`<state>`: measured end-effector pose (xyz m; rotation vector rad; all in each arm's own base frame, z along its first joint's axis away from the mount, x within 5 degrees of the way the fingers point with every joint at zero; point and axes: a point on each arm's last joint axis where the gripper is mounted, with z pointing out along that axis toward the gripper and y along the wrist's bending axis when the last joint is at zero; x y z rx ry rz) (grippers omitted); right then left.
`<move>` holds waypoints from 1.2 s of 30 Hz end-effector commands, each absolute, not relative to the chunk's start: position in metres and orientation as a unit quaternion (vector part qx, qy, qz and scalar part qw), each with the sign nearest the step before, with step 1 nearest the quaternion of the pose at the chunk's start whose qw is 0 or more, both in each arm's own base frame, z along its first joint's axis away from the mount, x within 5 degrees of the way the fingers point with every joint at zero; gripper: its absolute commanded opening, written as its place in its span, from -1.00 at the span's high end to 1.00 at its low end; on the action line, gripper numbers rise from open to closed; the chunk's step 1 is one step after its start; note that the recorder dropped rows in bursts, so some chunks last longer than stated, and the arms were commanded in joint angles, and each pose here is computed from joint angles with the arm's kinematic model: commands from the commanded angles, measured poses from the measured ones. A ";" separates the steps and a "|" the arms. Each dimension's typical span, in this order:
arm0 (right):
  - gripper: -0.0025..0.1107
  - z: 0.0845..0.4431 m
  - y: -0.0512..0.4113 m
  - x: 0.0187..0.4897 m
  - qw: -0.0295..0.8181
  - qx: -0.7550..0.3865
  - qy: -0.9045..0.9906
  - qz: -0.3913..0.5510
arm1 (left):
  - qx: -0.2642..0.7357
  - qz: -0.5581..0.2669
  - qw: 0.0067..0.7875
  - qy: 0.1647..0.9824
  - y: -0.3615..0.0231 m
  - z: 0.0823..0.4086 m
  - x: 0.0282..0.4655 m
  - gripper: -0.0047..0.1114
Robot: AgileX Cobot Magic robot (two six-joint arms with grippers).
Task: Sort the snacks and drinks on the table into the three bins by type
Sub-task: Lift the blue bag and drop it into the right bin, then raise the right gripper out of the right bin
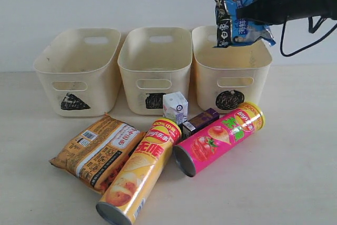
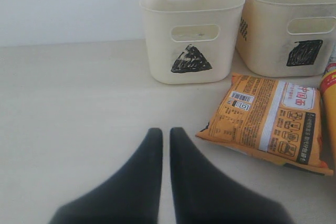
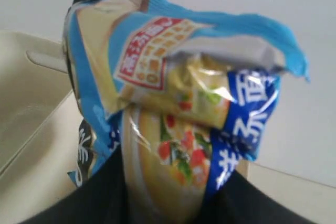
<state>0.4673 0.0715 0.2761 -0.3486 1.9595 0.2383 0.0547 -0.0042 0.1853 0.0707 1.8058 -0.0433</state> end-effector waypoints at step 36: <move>0.12 0.285 0.099 0.478 0.539 -0.201 0.808 0.131 | 0.028 -0.021 0.623 0.782 -0.004 0.185 0.054 0.84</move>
